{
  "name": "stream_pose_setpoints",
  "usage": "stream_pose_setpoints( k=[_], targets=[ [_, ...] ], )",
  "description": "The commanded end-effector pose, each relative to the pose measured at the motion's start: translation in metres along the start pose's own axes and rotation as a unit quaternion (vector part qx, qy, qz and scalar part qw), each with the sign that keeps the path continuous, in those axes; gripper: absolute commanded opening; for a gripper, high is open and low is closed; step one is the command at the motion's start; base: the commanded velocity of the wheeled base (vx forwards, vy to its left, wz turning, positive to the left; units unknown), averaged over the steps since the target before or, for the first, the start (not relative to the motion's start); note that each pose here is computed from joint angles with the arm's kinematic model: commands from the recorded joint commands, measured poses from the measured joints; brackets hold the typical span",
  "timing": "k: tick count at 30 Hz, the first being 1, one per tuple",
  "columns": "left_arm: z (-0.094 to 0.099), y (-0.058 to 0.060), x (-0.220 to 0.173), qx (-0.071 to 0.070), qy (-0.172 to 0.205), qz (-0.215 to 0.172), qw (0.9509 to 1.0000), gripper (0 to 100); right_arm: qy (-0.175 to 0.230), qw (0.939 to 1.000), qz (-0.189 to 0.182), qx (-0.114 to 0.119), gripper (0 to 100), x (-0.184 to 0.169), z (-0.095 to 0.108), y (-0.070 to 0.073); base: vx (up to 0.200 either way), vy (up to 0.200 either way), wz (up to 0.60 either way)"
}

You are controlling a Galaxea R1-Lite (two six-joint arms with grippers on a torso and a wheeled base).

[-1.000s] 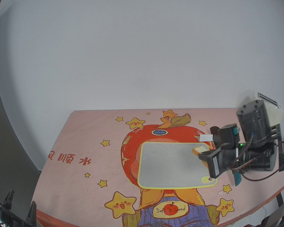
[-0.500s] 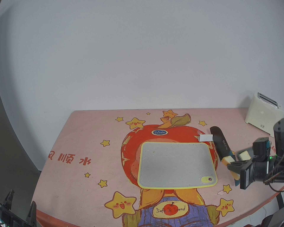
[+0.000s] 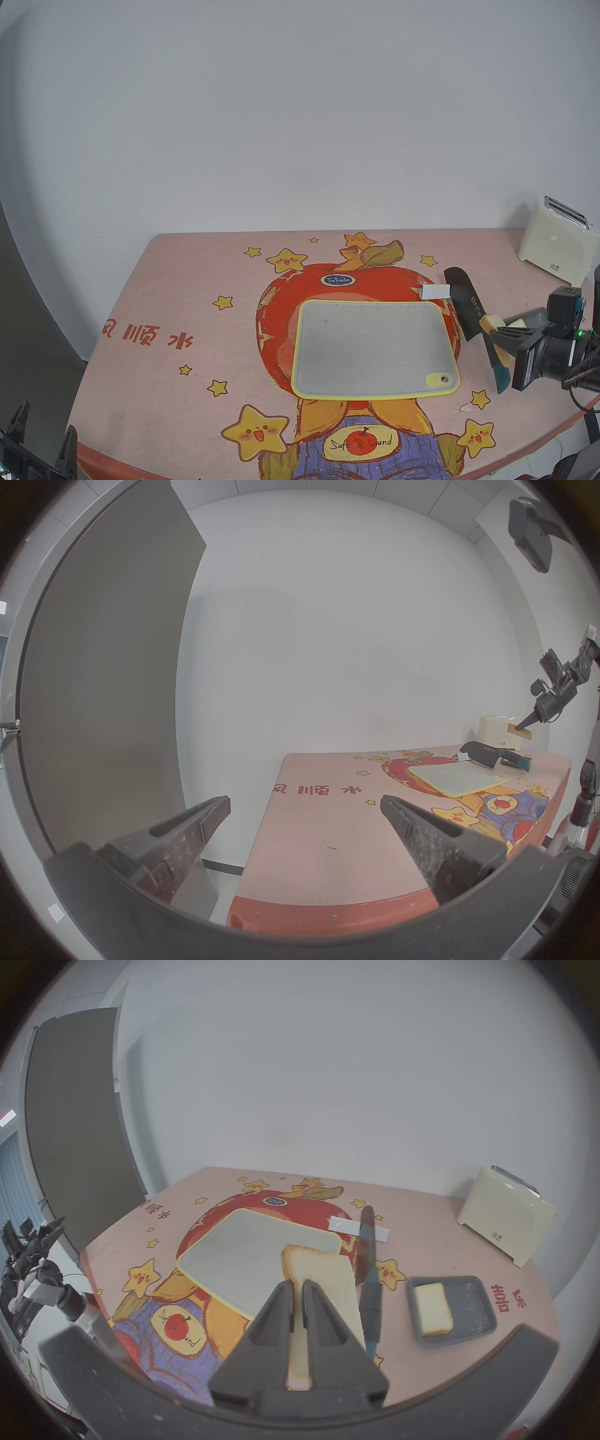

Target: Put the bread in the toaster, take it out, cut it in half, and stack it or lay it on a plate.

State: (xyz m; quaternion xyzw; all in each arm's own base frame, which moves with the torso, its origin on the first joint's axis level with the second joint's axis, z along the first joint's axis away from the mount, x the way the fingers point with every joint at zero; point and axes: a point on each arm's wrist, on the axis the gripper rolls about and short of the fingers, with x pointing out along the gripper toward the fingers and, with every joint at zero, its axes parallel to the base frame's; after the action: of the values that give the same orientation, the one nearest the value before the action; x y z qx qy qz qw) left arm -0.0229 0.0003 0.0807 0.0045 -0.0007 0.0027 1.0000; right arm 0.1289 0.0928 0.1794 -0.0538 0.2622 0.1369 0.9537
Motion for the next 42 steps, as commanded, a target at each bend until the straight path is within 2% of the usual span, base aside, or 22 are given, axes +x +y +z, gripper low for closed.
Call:
stream_pose_setpoints(
  k=[1, 7, 13, 19, 27, 31, 37, 42],
  targets=[
    [-0.005, 0.0, 0.0, 0.0, 0.003, 0.0, 1.0, 100, -0.001, 0.9999, -0.01, 0.0, 0, 0.001, 0.0, 0.0, 0.0, -0.2, 0.0],
    [-0.005, 0.0, 0.0, 0.0, 0.003, 0.0, 1.0, 100, 0.0, 0.9999, -0.014, -0.001, 0, 0.001, -0.001, -0.001, 0.0, 0.0, 0.0],
    [-0.005, 0.0, 0.0, 0.0, 0.003, 0.0, 1.0, 100, 0.006, 0.9991, -0.041, 0.004, 0, 0.003, -0.002, -0.006, 0.0, 0.0, 0.0],
    [-0.005, 0.0, 0.0, 0.0, 0.002, 0.0, 1.0, 100, 0.01, 0.9982, -0.059, 0.011, 0, 0.008, -0.001, -0.01, 0.0, -0.2, 0.0],
    [-0.005, 0.0, 0.0, 0.0, 0.003, 0.0, 1.0, 100, 0.018, 0.9971, -0.074, 0.006, 0, 0.008, -0.005, -0.012, 0.0, 0.0, 0.0],
    [-0.005, 0.0, 0.0, 0.001, 0.002, 0.0, 1.0, 100, 0.019, 0.9971, -0.074, 0.006, 0, 0.009, -0.005, -0.012, 0.0, 0.0, 0.0],
    [-0.005, 0.0, 0.0, 0.001, 0.002, 0.0, 1.0, 100, 0.02, 0.997, -0.074, 0.006, 0, 0.009, -0.006, -0.012, -0.2, -0.2, 0.0],
    [-0.005, 0.0, 0.0, 0.001, 0.002, 0.0, 1.0, 100, 0.026, 0.9969, -0.075, 0.003, 0, 0.011, -0.007, -0.011, 0.0, 0.0, 0.0]
  ],
)
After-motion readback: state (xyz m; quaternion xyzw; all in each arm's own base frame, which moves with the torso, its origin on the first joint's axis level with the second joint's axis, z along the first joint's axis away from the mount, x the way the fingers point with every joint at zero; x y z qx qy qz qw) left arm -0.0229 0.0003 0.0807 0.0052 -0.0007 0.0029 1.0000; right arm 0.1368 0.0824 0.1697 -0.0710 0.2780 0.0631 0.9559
